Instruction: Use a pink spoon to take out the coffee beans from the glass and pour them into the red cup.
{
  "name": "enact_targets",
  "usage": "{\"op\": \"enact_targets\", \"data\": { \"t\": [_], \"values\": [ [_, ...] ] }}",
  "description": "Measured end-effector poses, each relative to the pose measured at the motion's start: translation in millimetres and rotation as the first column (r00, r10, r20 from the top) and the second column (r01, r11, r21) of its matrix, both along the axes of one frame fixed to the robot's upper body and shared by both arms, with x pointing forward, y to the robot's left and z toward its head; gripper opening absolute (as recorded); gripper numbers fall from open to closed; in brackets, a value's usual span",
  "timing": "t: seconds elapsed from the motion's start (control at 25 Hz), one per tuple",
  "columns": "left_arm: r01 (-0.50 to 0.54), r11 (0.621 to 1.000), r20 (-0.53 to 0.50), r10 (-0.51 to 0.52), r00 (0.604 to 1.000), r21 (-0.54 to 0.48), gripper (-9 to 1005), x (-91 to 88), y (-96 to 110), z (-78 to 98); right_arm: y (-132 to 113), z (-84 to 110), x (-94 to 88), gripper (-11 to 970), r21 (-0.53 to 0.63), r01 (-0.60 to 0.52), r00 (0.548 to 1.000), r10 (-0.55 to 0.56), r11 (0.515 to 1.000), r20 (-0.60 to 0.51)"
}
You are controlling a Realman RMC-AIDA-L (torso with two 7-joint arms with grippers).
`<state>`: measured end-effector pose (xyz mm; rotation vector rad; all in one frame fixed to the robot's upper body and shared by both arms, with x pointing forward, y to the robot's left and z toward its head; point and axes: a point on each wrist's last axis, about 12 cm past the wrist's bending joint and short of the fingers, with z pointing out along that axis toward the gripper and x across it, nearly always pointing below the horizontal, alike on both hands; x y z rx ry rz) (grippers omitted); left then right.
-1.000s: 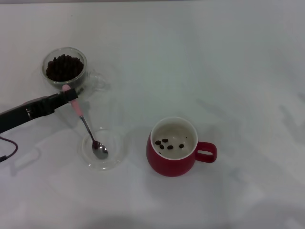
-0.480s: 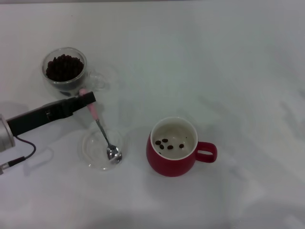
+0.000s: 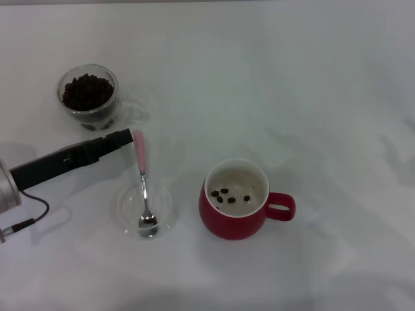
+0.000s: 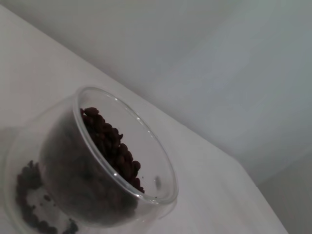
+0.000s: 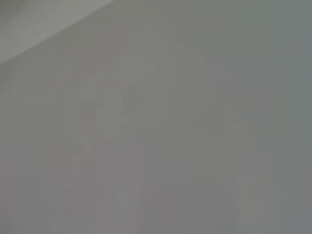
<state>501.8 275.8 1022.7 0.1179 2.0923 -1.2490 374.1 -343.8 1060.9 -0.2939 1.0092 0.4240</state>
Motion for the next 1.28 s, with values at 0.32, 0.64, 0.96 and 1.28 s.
{"op": "enact_targets", "data": {
  "t": [0.32,0.64,0.96,1.28],
  "values": [
    [-0.061,0.998,0.065,0.06,0.996,0.014,538,-6.3,15.1,-0.9,3.1,3.0,9.8,604,-0.001,-0.02,1.0,0.02,1.0,0.019],
    [-0.119,0.989,0.404,0.073,0.912,0.091,647,-13.2,38.3,14.6,0.6,3.7,9.6,604,0.003,0.02,0.999,-0.02,1.0,0.034],
    [-0.292,0.935,0.677,0.081,0.731,0.203,656,-21.9,58.2,20.3,-1.9,2.8,5.3,604,0.007,0.054,0.998,-0.054,0.999,0.034],
    [-0.665,0.727,0.806,0.282,0.52,0.174,657,-67.3,111.2,17.6,-14.6,-1.7,-15.0,604,0.014,0.175,0.984,-0.176,0.984,0.01]
  ]
}}
